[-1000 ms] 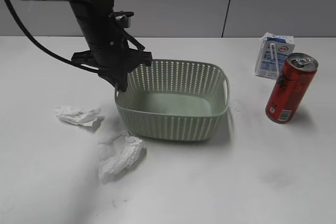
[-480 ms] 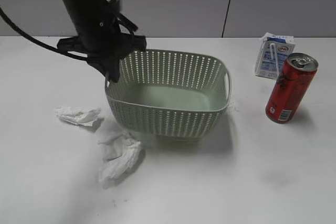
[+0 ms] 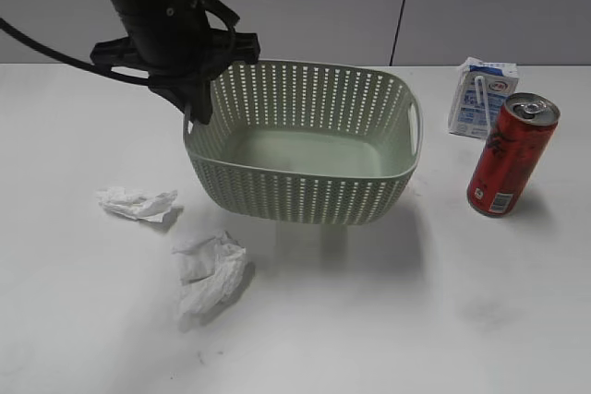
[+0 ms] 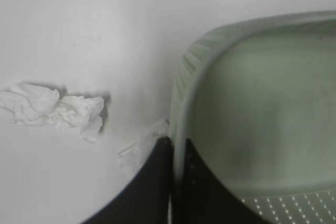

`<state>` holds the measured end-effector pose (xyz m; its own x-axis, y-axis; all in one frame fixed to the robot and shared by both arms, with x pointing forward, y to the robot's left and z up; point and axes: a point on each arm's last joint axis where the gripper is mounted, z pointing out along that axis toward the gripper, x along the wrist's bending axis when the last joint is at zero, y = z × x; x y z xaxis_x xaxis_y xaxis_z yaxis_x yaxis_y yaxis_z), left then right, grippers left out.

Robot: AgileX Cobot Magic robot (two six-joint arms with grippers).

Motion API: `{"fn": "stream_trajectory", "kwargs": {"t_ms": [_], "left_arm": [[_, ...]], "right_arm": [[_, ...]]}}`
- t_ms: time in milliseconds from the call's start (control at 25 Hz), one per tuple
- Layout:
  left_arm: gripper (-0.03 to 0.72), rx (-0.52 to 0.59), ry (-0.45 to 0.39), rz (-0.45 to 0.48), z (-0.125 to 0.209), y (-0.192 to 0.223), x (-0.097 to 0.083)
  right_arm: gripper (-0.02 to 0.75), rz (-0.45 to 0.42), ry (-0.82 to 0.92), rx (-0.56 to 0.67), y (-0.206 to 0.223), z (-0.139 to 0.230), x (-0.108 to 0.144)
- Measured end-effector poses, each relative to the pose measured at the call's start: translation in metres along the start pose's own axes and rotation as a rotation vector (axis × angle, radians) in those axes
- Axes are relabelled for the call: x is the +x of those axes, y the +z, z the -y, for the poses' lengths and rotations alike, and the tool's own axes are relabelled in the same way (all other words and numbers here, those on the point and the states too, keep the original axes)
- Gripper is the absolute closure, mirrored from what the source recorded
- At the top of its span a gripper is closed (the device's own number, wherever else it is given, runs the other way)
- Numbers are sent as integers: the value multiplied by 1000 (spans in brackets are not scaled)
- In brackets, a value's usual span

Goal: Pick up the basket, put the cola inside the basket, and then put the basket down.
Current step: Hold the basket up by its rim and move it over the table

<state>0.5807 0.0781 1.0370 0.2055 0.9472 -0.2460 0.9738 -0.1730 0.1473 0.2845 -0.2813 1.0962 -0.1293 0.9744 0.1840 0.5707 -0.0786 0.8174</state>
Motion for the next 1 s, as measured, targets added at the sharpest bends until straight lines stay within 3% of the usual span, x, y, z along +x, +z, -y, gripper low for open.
{"fn": "stream_trajectory", "kwargs": {"t_ms": [160,400,600,1000], "left_arm": [[691,-5,4,2,0,0,-2],[691,-15,3,7,-1,0,-2],[691,-39,1,19,-3,0,-3],[691,-44,-1,20,-5,5,-3]], "right_arm": [[148,9,23,109,15,-51,4],[140,28,38,305,77,-110,1],[80,54,18,421,138,-132,-8],[70,90,-8,564,237,-154,-22]]}}
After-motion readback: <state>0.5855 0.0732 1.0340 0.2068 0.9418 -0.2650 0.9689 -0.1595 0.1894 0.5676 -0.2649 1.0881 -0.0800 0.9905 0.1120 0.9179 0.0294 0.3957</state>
